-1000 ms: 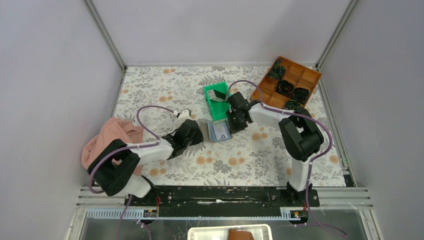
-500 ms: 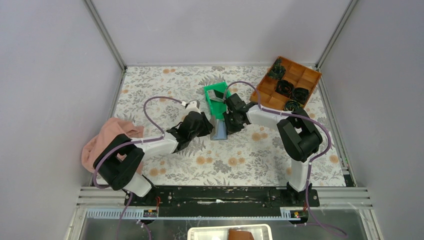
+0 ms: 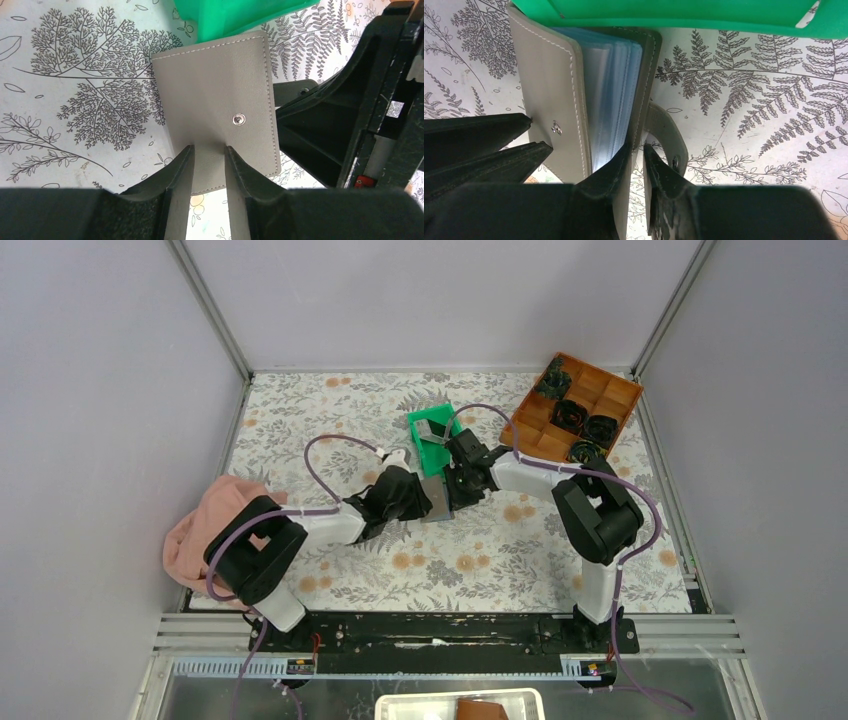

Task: Put the credit cards into the card holder
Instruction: Close the card holder at the center of the board.

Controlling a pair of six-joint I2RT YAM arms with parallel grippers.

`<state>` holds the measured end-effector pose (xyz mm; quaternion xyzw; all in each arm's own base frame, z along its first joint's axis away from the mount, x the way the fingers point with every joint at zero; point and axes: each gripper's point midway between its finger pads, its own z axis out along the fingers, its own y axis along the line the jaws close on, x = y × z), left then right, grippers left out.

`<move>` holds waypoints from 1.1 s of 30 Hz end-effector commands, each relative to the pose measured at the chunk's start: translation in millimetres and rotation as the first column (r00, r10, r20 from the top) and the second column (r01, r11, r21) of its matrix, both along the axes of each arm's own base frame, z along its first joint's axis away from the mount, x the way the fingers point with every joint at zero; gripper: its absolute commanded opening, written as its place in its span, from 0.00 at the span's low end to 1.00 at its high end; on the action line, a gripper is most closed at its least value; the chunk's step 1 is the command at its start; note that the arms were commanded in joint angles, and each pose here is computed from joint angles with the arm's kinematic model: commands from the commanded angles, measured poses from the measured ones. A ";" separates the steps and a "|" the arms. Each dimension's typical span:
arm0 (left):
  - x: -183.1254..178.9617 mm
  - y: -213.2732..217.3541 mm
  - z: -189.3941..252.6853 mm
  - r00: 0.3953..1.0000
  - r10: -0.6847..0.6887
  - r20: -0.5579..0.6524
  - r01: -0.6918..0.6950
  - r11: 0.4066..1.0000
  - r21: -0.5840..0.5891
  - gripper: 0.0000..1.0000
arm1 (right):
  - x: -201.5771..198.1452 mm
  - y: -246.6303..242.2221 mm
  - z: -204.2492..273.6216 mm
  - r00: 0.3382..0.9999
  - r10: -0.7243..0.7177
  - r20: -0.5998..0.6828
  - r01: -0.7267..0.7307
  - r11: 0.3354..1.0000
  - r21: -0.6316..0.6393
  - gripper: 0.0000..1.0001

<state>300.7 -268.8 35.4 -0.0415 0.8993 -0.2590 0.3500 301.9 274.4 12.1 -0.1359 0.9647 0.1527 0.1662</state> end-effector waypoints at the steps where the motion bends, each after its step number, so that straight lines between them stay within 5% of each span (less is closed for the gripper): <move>1: 3.9 -14.4 9.5 0.998 -0.047 0.032 0.048 0.999 -0.021 0.35 | -20.2 4.3 -15.2 0.998 0.018 -0.063 -0.019 1.000 -0.013 0.22; 19: -2.6 -9.4 -18.7 0.994 -0.056 -0.096 0.068 0.989 0.129 0.31 | -5.4 -9.7 17.7 0.999 -0.009 0.052 0.012 0.998 -0.057 0.23; 33: -4.7 -6.4 -13.5 0.994 -0.081 -0.071 0.090 0.986 0.141 0.28 | 15.1 -23.9 39.5 0.991 -0.121 0.055 0.118 0.992 0.053 0.38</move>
